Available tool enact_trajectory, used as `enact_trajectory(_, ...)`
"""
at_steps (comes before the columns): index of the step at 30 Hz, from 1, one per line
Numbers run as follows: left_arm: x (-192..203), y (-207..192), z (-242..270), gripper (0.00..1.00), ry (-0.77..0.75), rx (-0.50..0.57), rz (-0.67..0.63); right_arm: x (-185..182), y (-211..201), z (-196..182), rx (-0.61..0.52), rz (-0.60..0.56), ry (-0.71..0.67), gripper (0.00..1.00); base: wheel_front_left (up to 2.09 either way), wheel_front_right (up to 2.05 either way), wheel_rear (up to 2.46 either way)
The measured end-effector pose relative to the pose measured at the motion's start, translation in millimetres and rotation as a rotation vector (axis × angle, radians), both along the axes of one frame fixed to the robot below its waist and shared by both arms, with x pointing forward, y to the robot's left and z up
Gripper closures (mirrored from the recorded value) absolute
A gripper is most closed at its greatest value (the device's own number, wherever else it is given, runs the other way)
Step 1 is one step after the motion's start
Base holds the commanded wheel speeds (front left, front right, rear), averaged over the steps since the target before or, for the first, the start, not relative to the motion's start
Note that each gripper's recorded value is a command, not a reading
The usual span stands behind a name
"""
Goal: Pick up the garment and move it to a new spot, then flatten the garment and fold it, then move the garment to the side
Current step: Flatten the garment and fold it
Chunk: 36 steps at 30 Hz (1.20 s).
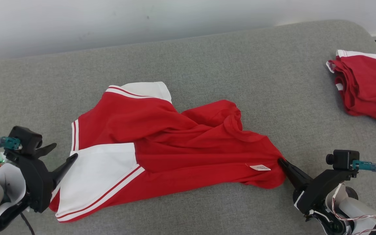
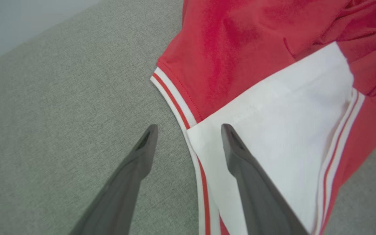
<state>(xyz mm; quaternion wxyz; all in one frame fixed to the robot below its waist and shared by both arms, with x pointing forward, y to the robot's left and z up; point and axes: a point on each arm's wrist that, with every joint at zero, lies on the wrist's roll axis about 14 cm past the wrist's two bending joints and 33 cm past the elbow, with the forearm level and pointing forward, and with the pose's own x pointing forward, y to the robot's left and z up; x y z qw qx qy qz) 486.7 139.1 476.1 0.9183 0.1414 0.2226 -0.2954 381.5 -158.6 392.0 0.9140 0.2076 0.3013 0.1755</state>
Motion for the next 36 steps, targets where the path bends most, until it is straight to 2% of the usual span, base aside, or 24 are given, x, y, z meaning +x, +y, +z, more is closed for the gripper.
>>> enact_trajectory(18,11,3,-43,0.00,0.098,-0.072,0.028,8,-6,-12,-0.003,-0.020,0.009,1.00,0.00,0.00,0.00)
enact_trajectory(25,4,-6,-52,0.05,0.146,-0.109,0.012,11,-7,-17,-0.004,-0.026,0.015,1.00,0.00,0.00,0.00)
enact_trajectory(26,1,-8,-54,0.10,0.151,-0.104,-0.001,12,-8,-17,-0.007,-0.025,0.013,1.00,0.00,0.00,0.00)
enact_trajectory(29,-1,-16,-50,0.35,0.138,-0.111,-0.037,14,-8,-16,-0.007,-0.029,0.006,1.00,0.00,0.00,0.00)
enact_trajectory(31,-2,-18,-48,0.32,0.123,-0.104,-0.062,14,-8,-16,-0.008,-0.029,0.006,1.00,0.00,0.00,0.00)
enact_trajectory(32,-2,-18,-47,0.35,0.112,-0.098,-0.071,15,-9,-16,-0.008,-0.030,0.004,1.00,0.00,0.00,0.00)
enact_trajectory(33,-3,-19,-46,0.53,0.106,-0.096,-0.078,15,-9,-16,-0.008,-0.031,0.002,1.00,0.00,0.00,0.00)
enact_trajectory(35,-7,-24,-45,0.76,0.098,-0.092,-0.106,15,-8,-16,-0.004,-0.035,0.004,1.00,0.00,0.00,0.00)
enact_trajectory(36,-9,-25,-46,0.96,0.096,-0.081,-0.119,15,-8,-16,-0.003,-0.035,0.004,1.00,0.00,0.00,0.00)
